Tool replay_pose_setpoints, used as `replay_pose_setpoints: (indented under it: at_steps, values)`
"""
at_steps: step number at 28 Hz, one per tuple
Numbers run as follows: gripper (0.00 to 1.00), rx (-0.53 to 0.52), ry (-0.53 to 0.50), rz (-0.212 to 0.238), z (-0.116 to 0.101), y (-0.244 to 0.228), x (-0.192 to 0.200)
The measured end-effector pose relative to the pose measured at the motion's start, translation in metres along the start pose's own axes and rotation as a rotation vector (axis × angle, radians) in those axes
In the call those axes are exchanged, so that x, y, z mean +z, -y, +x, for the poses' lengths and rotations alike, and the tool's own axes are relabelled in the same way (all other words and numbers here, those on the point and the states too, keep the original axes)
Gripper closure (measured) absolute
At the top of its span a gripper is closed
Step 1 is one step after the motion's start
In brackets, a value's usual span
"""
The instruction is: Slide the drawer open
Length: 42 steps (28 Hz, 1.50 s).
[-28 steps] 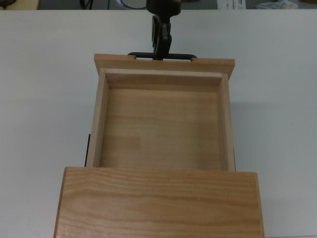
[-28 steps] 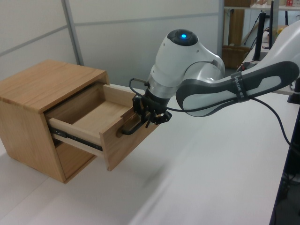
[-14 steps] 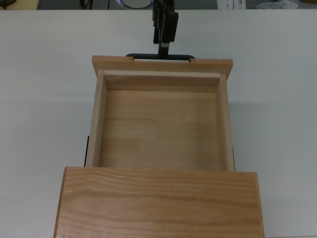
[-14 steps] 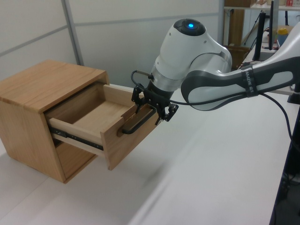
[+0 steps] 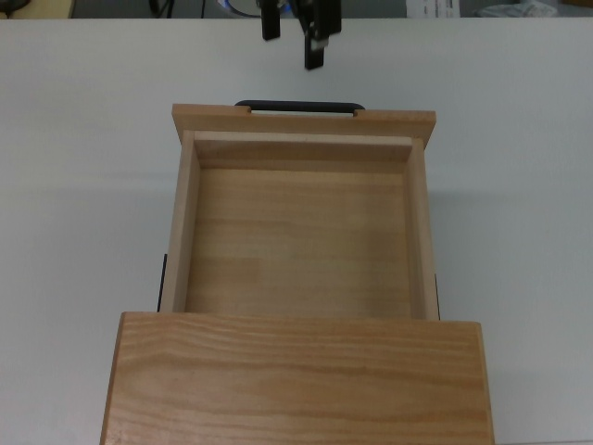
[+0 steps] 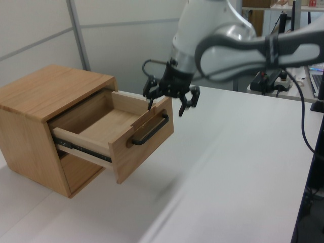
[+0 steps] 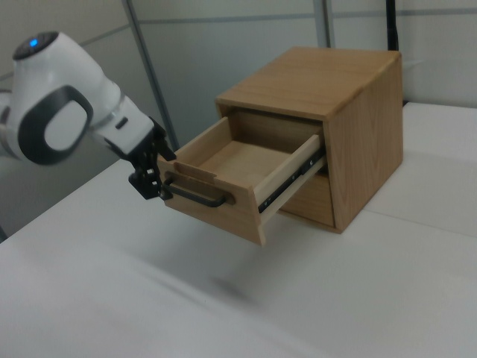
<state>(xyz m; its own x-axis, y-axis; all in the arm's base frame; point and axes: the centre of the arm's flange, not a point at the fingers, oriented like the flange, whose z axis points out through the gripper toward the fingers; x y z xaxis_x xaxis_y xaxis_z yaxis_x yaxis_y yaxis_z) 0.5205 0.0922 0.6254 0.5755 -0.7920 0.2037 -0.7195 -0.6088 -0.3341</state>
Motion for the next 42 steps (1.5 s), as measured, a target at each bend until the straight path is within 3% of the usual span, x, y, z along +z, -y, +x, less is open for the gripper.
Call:
replay_pose_setpoints:
  at_steps: [5, 12, 19, 27, 42]
  values:
    - [0.0, -0.177, 0.059, -0.051, -0.004, 0.003, -0.029]
    - [0.0, -0.494, 0.179, -0.153, -0.017, -0.01, -0.021]
    - [0.0, -0.753, 0.266, -0.176, -0.017, -0.02, -0.015]
    - [0.0, -0.863, 0.307, -0.181, -0.014, -0.027, -0.013]
    - [0.0, -0.887, 0.315, -0.18, -0.014, -0.027, -0.012]
